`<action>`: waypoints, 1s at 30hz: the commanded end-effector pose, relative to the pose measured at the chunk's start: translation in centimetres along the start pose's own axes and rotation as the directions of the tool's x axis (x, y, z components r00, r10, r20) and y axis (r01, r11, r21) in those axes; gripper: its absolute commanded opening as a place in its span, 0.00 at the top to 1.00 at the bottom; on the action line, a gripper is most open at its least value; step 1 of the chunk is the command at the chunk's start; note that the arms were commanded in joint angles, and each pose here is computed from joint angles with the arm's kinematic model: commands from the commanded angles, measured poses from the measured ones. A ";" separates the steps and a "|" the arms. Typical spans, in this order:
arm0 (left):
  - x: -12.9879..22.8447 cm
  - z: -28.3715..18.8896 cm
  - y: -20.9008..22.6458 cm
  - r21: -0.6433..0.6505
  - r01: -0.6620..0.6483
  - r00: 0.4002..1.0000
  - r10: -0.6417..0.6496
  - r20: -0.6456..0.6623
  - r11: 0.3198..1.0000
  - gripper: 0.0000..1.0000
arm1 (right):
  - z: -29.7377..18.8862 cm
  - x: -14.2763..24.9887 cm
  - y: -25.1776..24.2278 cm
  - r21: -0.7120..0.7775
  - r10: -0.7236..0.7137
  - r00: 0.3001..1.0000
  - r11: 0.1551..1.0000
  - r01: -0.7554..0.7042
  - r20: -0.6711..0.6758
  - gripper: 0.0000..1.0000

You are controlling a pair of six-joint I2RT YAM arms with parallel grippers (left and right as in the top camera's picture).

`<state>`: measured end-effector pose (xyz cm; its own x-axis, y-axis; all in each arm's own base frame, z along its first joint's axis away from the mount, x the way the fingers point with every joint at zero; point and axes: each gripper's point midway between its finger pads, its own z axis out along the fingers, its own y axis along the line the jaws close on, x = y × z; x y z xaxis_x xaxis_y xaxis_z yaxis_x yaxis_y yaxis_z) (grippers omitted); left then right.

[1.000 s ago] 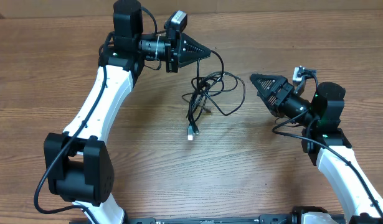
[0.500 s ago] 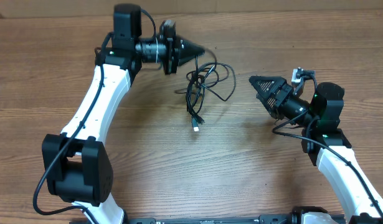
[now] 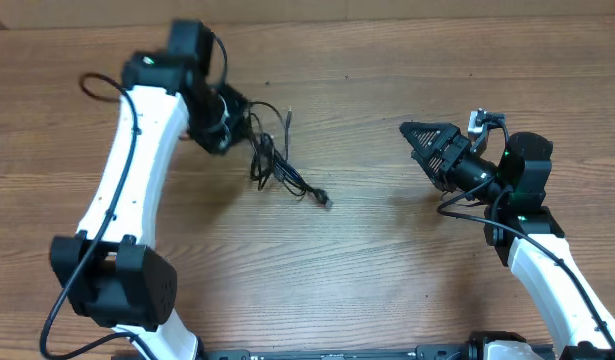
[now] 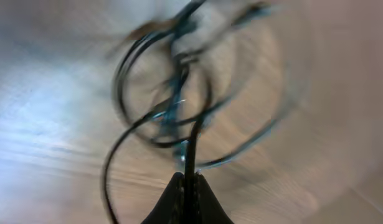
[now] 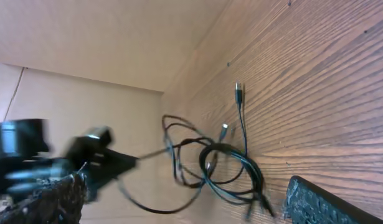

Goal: Untangle cables

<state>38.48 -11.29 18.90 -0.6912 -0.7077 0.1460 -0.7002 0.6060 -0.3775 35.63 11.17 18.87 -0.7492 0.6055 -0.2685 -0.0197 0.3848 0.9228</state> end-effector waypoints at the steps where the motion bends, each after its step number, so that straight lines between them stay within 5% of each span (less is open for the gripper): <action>1: 0.6 -6.3 -4.5 0.147 -0.134 0.987 0.118 0.112 0.980 0.96 | -0.1 -0.2 -0.1 0.001 -0.005 1.000 1.000 0.005 0.009 0.00; 9: 0.2 -9.0 -6.0 0.191 -0.169 0.973 0.133 0.188 0.967 0.96 | -0.1 -0.1 -0.3 0.009 -0.001 1.000 1.000 0.001 0.006 0.00; 12: 0.1 -9.0 -5.9 0.186 -0.168 0.972 0.132 0.195 0.968 0.84 | -0.1 -0.1 -0.4 0.012 0.001 1.000 1.000 -0.001 0.006 0.00; 17: -0.4 -9.0 -5.6 0.166 -0.164 0.968 0.126 0.218 0.972 0.08 | -0.1 -0.1 -0.4 0.012 0.001 1.000 1.000 -0.001 0.006 0.00; 18: -0.5 -9.0 -5.4 0.155 -0.162 0.966 0.125 0.225 0.975 0.00 | -0.1 -0.1 -0.4 0.012 0.001 1.000 1.000 -0.001 0.006 0.00; 30: -5.2 -9.2 2.5 -0.251 -0.029 0.882 0.143 0.449 0.968 0.00 | -0.1 -0.3 -0.6 0.021 0.002 1.000 1.000 -0.002 0.018 0.00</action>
<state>38.84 -5.95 25.42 -0.6607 -0.7250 -0.1946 -0.6784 0.6877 -0.2585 35.61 11.12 18.68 -0.7491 0.6080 -0.2632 -0.0101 0.3867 0.9222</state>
